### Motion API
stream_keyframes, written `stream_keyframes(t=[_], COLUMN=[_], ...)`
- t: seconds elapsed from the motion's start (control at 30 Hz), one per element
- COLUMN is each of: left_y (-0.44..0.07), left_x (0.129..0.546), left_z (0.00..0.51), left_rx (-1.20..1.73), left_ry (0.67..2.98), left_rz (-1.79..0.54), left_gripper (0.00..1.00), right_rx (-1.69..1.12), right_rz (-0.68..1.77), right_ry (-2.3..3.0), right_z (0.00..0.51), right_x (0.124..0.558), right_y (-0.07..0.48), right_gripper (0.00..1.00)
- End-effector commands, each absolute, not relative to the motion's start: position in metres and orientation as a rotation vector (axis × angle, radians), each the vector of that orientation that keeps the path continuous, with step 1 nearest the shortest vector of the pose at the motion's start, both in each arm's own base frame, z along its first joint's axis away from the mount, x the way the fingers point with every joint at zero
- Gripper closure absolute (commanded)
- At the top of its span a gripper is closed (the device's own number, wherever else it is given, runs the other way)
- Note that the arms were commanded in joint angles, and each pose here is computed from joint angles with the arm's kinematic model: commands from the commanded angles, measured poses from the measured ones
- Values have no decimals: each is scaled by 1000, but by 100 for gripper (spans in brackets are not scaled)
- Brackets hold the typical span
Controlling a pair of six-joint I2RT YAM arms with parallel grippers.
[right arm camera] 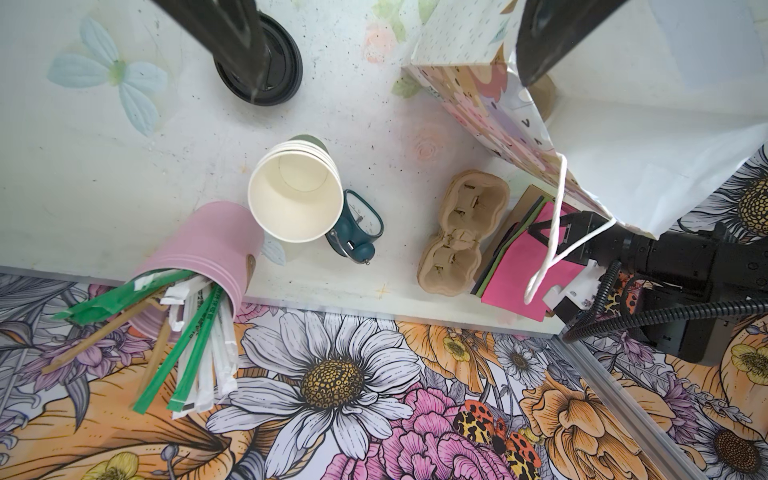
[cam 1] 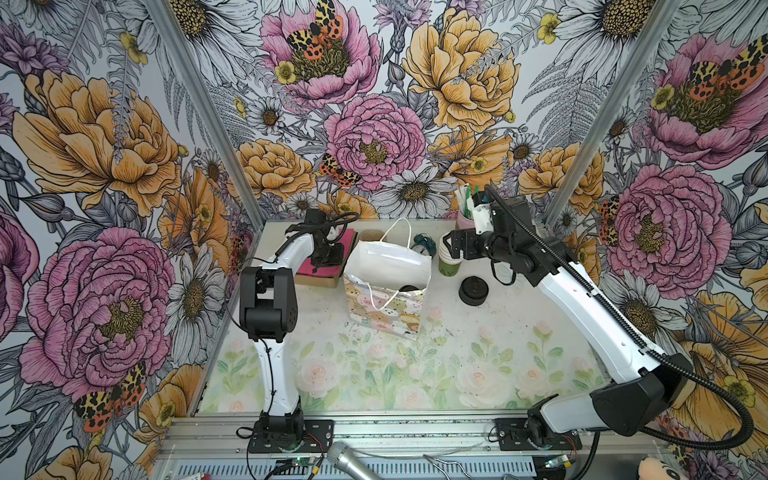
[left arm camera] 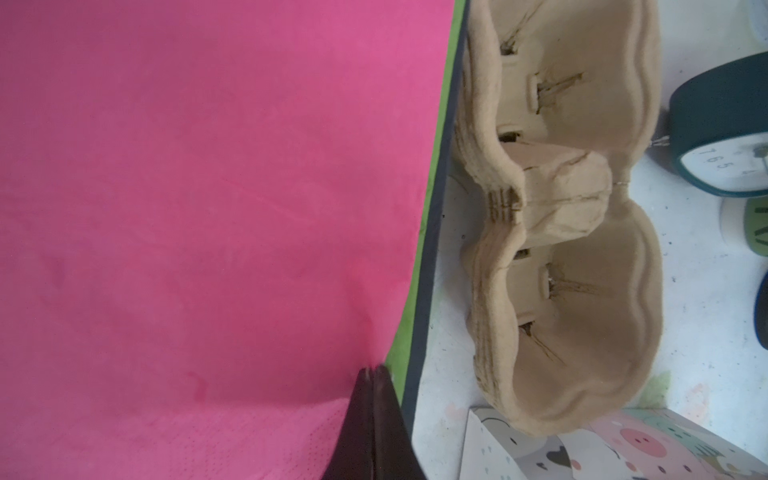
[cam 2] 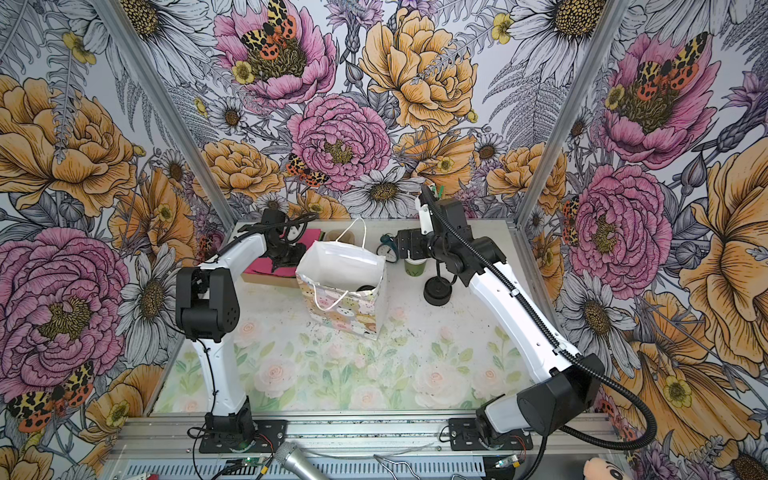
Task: Pack the takeout coffee
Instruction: 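Lower the left gripper and pinch the top pink tissue sheet, then lift the pink tissue sheet off the stack with the left gripper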
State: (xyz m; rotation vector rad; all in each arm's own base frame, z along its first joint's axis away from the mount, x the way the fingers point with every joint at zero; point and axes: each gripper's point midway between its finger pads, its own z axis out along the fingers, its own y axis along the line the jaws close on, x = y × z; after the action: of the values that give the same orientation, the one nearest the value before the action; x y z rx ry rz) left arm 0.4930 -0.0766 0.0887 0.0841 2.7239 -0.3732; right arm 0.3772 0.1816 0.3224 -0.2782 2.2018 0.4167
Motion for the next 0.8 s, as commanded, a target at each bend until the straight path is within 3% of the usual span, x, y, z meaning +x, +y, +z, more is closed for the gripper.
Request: stream_keyframes(t=[0.0,0.33,0.77], left_y=[-79,-72,-79], left_x=[499,510,497], left_z=[88,153,239], left_rx=[92,45,30], left_ry=[2721,2578,2403], left_rz=[-366,-396,-600], left_gripper=[100,100,100], right_rx=[-274,-271,-266], right_rz=[430,429,418], right_ry=[2191,2189,2184], right_z=[323,324,326], right_x=[382,382,382], right_y=[183,182,179], right_gripper=[5,5,5])
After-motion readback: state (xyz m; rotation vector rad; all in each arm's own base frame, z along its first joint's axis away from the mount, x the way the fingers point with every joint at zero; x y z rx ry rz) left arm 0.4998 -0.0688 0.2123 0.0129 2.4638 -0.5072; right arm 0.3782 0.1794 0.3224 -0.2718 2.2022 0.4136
